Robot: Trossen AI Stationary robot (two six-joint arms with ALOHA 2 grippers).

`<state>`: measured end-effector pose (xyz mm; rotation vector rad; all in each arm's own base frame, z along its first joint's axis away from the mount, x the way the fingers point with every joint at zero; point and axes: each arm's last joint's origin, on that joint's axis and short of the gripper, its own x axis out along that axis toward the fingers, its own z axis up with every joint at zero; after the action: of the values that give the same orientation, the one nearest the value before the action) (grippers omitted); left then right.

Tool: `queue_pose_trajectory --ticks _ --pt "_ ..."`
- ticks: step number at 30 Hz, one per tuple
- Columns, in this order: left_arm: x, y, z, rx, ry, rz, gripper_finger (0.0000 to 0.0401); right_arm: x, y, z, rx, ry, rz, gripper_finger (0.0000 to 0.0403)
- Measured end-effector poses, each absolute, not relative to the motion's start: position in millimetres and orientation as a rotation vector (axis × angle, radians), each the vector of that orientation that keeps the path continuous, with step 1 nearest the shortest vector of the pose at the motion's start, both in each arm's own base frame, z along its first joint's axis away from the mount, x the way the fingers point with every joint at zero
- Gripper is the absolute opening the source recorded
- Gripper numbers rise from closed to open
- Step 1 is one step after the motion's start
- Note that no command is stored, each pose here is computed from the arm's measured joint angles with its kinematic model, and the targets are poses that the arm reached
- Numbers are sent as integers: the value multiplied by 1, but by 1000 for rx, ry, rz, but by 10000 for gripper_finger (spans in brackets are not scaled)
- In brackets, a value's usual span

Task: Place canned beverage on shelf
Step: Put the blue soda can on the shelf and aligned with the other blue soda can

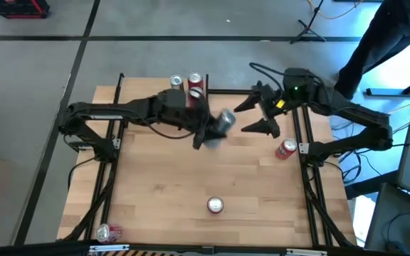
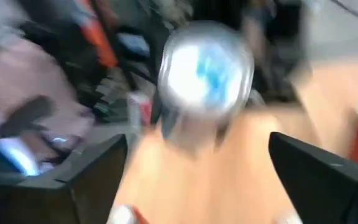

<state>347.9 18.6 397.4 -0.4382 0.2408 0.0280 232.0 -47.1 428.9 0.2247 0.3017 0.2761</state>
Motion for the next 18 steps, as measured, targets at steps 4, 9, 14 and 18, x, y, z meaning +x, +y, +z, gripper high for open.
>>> queue_pose_trajectory --ticks 4,9,14,18 --pt "345 13 398 -314 203 333 204 223 -51 423 217 378 53 395" --pt "343 -1 399 -177 183 497 210 239 -51 421 215 229 -31 386" --pt "343 -9 400 -115 169 547 212 262 -51 420 251 76 20 383" --pt "343 -9 400 -115 171 547 213 283 -46 416 236 18 92 383"
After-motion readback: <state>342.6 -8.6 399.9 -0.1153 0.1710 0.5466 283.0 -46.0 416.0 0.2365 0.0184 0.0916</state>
